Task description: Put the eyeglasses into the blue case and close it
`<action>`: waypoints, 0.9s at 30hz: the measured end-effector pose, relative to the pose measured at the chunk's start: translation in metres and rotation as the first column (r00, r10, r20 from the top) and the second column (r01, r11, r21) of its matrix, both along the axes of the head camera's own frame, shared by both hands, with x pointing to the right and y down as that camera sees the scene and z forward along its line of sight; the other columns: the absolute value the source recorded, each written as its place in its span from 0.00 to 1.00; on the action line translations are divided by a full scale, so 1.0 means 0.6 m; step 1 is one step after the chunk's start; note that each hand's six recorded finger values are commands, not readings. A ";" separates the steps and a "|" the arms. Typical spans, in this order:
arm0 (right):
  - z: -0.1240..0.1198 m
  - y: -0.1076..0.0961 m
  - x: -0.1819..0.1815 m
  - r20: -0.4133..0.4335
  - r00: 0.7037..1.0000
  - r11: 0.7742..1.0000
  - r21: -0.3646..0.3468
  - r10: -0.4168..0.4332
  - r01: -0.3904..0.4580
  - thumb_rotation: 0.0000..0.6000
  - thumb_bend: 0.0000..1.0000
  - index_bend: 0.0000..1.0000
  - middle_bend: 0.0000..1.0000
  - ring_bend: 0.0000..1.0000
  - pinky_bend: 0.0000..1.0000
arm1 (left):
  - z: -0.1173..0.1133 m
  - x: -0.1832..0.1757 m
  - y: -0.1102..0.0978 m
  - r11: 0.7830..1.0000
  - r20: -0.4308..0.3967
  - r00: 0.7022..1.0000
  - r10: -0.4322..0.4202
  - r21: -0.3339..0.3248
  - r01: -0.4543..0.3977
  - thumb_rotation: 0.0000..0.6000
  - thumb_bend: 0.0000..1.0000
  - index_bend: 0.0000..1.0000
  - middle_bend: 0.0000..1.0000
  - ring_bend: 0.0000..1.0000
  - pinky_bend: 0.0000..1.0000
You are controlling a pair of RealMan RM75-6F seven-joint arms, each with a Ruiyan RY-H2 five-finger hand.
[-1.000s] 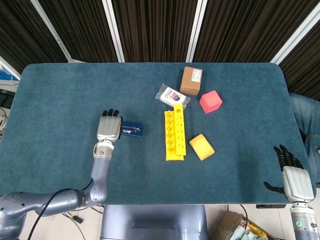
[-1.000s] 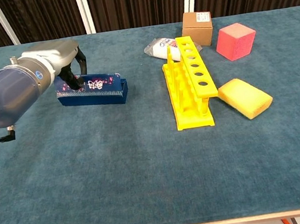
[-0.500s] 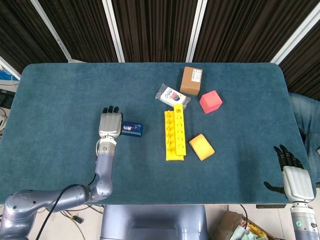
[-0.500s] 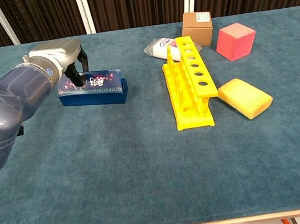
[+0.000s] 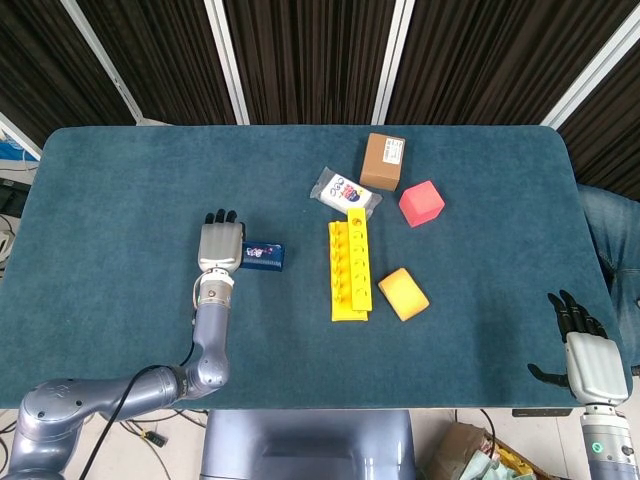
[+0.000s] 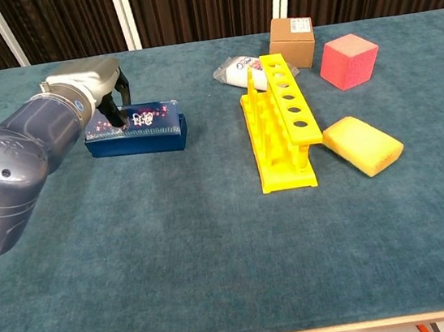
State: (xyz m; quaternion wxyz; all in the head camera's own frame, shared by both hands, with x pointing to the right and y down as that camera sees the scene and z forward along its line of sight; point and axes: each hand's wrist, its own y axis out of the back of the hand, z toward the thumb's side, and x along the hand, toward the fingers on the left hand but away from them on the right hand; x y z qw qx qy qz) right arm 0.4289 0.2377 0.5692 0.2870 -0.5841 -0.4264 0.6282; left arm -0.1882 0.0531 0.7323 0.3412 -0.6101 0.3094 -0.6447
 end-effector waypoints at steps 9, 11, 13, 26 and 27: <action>0.000 0.000 0.000 0.001 1.000 1.000 -0.003 0.002 -0.002 1.00 0.16 0.00 0.00 0.12 0.19 | 0.002 -0.006 -0.006 1.000 0.028 1.000 0.001 0.027 -0.001 1.00 0.49 0.48 0.21 0.11 0.17; 0.000 0.000 0.000 0.001 1.000 1.000 -0.004 0.003 -0.003 1.00 0.16 0.00 0.00 0.12 0.19 | 0.002 -0.008 -0.007 0.999 0.036 0.999 0.001 0.037 -0.002 1.00 0.49 0.40 0.20 0.11 0.17; 0.000 0.001 0.001 0.001 1.000 1.000 -0.005 0.003 -0.003 1.00 0.16 0.00 0.00 0.12 0.19 | 0.003 -0.010 -0.009 0.999 0.048 0.999 0.005 0.051 -0.007 1.00 0.49 0.26 0.19 0.11 0.17; -0.001 0.001 0.001 0.004 1.000 1.000 -0.008 0.007 -0.007 1.00 0.16 0.00 0.00 0.12 0.19 | 0.013 -0.023 -0.009 0.998 0.123 0.992 0.029 0.052 -0.035 1.00 0.49 0.00 0.08 0.08 0.14; -0.001 0.001 0.001 0.004 1.000 1.000 -0.008 0.008 -0.008 1.00 0.16 0.00 0.00 0.12 0.19 | 0.012 -0.024 -0.010 0.998 0.125 0.992 0.027 0.050 -0.034 1.00 0.49 0.00 0.08 0.08 0.14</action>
